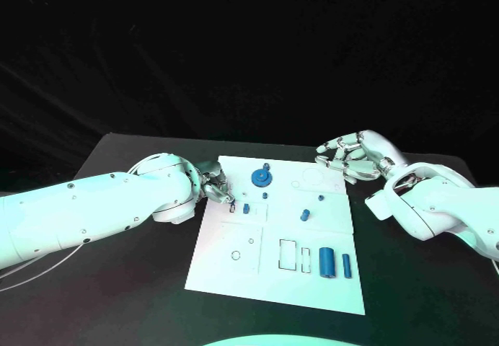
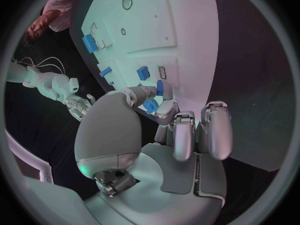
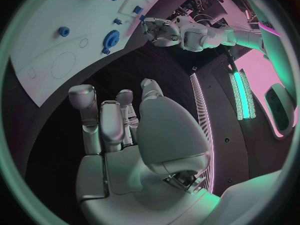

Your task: Assemble the parts on the task board

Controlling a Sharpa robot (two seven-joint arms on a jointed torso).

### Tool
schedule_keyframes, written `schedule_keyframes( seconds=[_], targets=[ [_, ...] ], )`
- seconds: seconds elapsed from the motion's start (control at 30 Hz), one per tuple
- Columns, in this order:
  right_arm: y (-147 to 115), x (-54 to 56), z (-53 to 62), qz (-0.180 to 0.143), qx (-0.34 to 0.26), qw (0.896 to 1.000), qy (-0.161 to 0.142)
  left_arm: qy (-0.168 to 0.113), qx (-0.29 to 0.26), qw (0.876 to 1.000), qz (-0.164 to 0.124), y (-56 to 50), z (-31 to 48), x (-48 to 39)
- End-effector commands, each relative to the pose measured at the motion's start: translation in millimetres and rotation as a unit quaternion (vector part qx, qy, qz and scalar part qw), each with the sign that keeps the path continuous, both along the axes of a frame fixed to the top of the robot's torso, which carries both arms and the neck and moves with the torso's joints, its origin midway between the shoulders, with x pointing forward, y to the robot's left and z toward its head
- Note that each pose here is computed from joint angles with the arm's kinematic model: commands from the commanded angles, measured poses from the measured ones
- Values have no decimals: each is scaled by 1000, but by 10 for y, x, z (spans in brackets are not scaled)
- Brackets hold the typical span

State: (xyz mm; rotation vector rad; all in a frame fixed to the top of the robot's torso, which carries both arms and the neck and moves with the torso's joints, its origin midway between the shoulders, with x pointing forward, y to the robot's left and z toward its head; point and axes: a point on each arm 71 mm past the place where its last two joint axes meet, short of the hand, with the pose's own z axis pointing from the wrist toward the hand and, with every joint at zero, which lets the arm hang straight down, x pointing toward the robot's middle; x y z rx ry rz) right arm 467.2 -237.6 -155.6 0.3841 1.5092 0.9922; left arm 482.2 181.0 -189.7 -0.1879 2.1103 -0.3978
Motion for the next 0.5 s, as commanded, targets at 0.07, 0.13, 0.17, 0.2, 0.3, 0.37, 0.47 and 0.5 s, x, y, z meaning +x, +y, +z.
schedule_keyframes(
  seconds=[0.07, 0.13, 0.17, 0.2, 0.3, 0.37, 0.47, 0.5],
  targets=[
    [16, -9, 0, 10, -1, 1000, -1, 21, 20, 999, -19, -29, -32, -30],
    [16, -9, 0, 10, -1, 1000, -1, 24, 22, 999, -20, -31, -36, -33],
    [17, -9, 0, 10, -1, 1000, -1, 25, 23, 999, -21, -31, -38, -34],
    [18, -9, 0, 10, -1, 1000, -1, 27, 24, 999, -21, -31, -40, -35],
    [20, -10, 0, 11, -1, 1000, -1, 31, 27, 999, -22, -32, -47, -38],
    [20, -10, 0, 11, -1, 1000, -1, 33, 29, 999, -23, -31, -51, -39],
    [21, -9, 0, 11, -1, 1000, -1, 37, 33, 999, -23, -28, -59, -38],
    [22, -9, 0, 11, -1, 1000, -1, 37, 33, 998, -23, -28, -61, -37]
  ],
)
